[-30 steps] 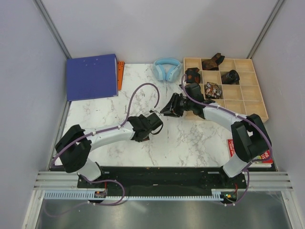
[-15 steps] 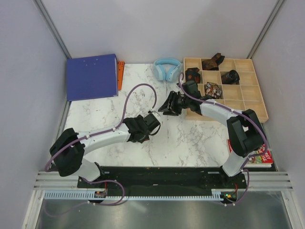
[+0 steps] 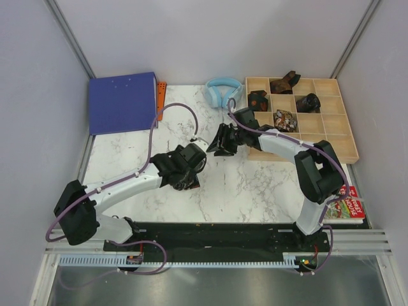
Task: Roll the ties
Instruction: Roll the tie at the center of the board.
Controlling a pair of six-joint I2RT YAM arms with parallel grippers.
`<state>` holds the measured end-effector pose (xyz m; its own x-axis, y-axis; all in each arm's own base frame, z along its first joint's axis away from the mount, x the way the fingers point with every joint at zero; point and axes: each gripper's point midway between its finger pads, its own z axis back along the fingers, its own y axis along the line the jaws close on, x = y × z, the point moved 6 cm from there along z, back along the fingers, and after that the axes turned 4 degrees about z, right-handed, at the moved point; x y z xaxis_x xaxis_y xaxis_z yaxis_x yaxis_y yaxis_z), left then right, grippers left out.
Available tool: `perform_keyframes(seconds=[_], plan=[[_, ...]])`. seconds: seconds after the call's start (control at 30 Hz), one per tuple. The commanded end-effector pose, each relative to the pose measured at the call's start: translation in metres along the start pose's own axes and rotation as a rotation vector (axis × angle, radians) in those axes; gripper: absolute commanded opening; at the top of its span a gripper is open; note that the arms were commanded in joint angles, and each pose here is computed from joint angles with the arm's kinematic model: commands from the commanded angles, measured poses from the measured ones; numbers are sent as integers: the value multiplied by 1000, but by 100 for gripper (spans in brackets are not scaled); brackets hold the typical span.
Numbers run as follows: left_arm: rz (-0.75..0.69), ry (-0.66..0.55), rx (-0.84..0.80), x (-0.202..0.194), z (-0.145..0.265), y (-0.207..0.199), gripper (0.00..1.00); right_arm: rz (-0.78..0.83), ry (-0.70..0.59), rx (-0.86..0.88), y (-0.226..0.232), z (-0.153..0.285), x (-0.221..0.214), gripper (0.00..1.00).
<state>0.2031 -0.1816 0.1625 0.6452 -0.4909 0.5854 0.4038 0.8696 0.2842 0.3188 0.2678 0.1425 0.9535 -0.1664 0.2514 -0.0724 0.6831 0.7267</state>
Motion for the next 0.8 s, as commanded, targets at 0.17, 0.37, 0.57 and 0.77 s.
perform_keyframes(seconds=[0.17, 0.37, 0.57, 0.77], plan=[[79, -30, -179, 16, -11, 9, 69, 32, -13, -12, 2, 6, -7, 53], [57, 34, -301, 20, -14, 2, 72, 32, -11, -20, -2, 6, -10, 53], [51, 92, -302, 10, -22, -1, 73, 27, -5, -24, -5, 5, -13, 53], [51, 169, -224, -1, -38, 1, 74, 34, -8, -19, -4, 7, -13, 53]])
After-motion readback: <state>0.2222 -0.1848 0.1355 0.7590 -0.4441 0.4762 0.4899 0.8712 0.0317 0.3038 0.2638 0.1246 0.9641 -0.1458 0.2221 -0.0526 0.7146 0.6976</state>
